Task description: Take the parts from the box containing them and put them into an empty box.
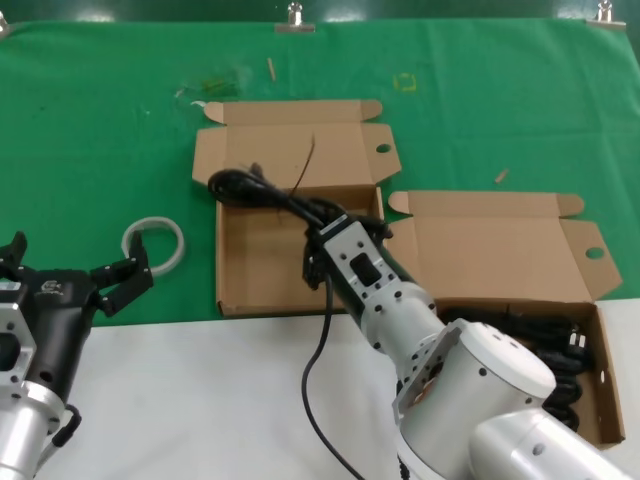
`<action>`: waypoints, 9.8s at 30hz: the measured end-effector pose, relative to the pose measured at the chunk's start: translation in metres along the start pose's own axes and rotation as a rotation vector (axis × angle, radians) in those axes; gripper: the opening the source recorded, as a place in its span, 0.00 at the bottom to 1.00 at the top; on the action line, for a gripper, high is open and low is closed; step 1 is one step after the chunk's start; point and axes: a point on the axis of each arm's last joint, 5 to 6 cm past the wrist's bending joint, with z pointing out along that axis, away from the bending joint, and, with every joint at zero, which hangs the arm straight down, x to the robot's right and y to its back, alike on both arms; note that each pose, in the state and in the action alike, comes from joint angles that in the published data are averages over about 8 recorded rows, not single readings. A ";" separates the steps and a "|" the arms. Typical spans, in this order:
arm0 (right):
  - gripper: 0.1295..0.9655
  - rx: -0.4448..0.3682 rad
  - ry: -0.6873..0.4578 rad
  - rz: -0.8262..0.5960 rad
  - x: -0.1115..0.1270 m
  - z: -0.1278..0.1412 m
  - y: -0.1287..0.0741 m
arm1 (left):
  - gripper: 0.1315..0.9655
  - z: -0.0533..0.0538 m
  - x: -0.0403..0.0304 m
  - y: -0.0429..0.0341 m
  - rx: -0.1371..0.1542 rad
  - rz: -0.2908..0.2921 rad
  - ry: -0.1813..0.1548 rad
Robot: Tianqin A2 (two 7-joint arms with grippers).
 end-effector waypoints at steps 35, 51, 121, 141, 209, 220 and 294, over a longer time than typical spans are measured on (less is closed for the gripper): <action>0.36 -0.041 -0.003 0.022 -0.002 0.005 0.012 | 1.00 0.000 0.0000 0.0000 0.000 0.000 0.000; 0.67 0.011 0.041 0.112 0.007 -0.002 0.018 | 1.00 0.000 0.0000 0.0000 0.000 0.000 0.000; 1.00 0.260 0.303 0.517 0.093 -0.105 0.104 | 1.00 0.000 0.0000 0.0000 0.000 0.000 0.000; 1.00 0.260 0.303 0.517 0.093 -0.105 0.104 | 1.00 0.000 0.0000 0.0000 0.000 0.000 0.000; 1.00 0.260 0.303 0.517 0.093 -0.105 0.104 | 1.00 0.000 0.0000 0.0000 0.000 0.000 0.000; 1.00 0.260 0.303 0.517 0.093 -0.105 0.104 | 1.00 0.000 0.0000 0.0000 0.000 0.000 0.000; 1.00 0.260 0.303 0.517 0.093 -0.105 0.104 | 1.00 0.000 0.0000 0.0000 0.000 0.000 0.000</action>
